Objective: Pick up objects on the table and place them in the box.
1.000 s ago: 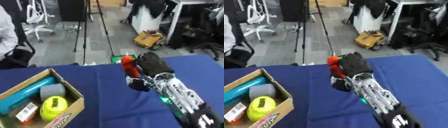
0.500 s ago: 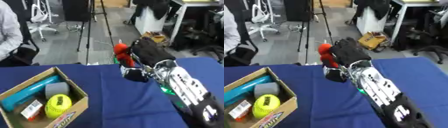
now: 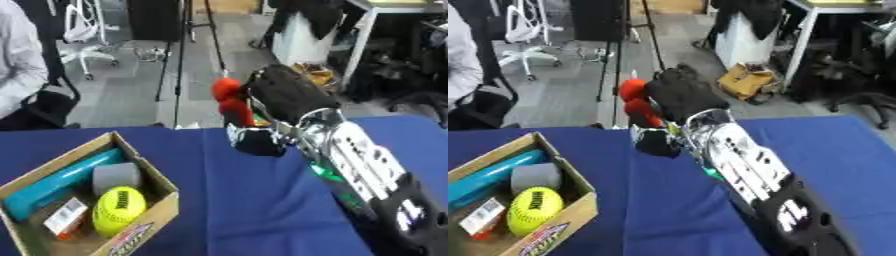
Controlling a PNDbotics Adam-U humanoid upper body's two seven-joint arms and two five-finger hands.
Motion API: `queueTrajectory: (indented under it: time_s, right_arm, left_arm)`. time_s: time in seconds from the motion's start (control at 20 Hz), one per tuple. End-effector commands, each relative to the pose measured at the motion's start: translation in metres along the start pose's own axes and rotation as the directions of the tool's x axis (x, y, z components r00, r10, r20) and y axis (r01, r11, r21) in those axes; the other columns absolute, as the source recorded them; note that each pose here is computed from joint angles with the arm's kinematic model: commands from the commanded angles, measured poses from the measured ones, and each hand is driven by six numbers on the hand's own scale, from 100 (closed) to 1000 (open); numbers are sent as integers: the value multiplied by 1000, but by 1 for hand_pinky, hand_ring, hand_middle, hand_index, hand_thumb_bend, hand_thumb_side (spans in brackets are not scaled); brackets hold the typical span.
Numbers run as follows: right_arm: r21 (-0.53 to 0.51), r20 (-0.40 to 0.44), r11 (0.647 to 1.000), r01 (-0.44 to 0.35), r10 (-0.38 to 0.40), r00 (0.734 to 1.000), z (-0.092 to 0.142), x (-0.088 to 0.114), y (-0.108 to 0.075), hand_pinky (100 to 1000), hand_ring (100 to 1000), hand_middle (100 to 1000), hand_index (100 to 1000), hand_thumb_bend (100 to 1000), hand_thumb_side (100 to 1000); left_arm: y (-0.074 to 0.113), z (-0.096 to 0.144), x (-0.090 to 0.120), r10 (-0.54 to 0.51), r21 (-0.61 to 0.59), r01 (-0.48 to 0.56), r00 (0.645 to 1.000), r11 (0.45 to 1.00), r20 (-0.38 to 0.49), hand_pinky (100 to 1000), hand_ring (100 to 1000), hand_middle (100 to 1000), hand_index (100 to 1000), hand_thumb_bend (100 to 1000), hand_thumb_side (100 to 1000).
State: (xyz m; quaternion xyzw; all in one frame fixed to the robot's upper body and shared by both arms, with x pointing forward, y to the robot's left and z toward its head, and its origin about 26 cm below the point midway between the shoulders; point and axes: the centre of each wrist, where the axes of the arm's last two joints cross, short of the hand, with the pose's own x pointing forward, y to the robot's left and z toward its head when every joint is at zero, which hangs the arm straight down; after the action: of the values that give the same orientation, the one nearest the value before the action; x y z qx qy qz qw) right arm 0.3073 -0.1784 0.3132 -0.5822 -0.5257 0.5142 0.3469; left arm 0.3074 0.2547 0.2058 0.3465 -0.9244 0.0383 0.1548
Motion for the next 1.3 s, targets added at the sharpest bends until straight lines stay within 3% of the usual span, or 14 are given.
queueTrajectory:
  time_s: [0.05,0.85,1.3]
  right_arm:
    - [2,-18,1000,1,-1,1000,-2,-2,-10,1000,874,473,618,100,598]
    - [61,-62,998,-12,16,998,-51,0,2,1000,874,474,612,100,612]
    - [64,-38,998,-9,12,999,-64,10,5,1000,869,469,606,100,614]
  left_arm:
    - [1,-9,5,16,13,-17,999,1000,40,854,802,865,823,100,765]
    - [-7,-24,12,64,71,-70,994,995,90,854,801,861,823,100,761]
    - [-10,-27,14,81,82,-90,992,993,101,854,801,862,823,100,766]
